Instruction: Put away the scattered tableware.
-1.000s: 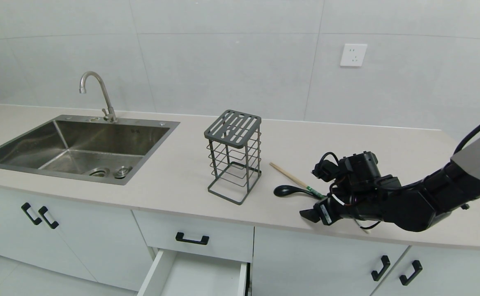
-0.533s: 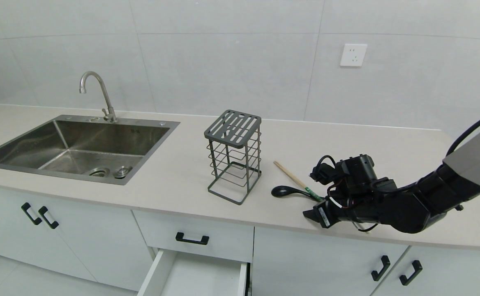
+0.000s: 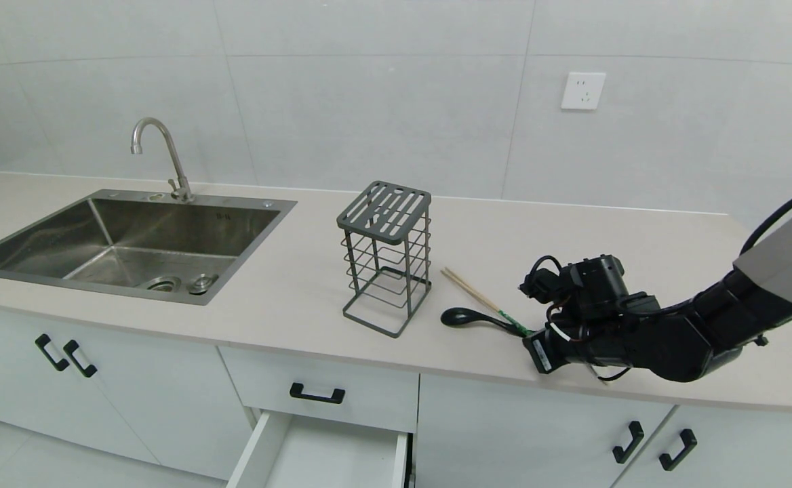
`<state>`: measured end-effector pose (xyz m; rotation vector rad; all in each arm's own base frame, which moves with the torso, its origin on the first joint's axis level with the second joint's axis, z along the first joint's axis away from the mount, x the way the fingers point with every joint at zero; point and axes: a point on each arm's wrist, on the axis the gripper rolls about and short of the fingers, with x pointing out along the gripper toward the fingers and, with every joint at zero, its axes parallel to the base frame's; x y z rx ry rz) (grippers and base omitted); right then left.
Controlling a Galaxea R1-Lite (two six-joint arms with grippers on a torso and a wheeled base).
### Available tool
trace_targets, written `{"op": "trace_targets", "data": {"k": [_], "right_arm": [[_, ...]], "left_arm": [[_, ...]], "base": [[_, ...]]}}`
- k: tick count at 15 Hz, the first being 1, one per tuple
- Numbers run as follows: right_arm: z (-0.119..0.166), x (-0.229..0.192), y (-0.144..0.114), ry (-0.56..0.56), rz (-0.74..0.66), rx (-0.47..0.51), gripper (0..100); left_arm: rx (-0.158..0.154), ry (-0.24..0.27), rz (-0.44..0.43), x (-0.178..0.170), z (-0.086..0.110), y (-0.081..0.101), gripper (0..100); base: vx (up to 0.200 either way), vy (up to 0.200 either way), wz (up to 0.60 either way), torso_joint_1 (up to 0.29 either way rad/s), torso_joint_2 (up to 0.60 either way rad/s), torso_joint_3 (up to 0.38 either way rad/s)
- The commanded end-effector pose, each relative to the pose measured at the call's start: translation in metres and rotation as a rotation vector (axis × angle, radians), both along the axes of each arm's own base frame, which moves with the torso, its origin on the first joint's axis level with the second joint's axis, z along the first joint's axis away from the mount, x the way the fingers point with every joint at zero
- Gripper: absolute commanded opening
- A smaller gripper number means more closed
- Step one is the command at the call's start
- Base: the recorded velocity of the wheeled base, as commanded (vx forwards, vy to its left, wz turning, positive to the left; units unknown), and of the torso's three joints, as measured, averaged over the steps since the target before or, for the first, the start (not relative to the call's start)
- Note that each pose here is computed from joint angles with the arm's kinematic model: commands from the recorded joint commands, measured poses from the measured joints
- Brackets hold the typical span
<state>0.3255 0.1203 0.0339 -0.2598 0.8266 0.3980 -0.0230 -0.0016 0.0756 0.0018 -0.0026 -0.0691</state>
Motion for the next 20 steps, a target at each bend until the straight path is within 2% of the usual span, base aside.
{"op": "trace_targets", "data": {"k": [1, 10, 16, 20], "right_arm": [[0.011, -0.004, -0.001, -0.024, 0.003, 0.008, 0], [0.036, -0.048, -0.016, -0.039, 0.010, 0.009, 0], [0.030, -0.054, -0.013, -0.015, 0.029, -0.002, 0], [0.015, -0.048, -0.007, 0.026, 0.039, -0.019, 0]], "left_arm": [[0.000, 0.001, 0.002, 0.000, 0.000, 0.000, 100], [0.000, 0.001, 0.000, 0.000, 0.000, 0.000, 100], [0.000, 0.001, 0.000, 0.000, 0.000, 0.000, 100], [0.000, 0.001, 0.000, 0.000, 0.000, 0.000, 100]], "base": [[0.000, 0.000, 0.00, 0.000, 0.00, 0.000], [0.000, 0.000, 0.00, 0.000, 0.00, 0.000], [0.000, 0.000, 0.00, 0.000, 0.00, 0.000], [0.000, 0.000, 0.00, 0.000, 0.00, 0.000]]}}
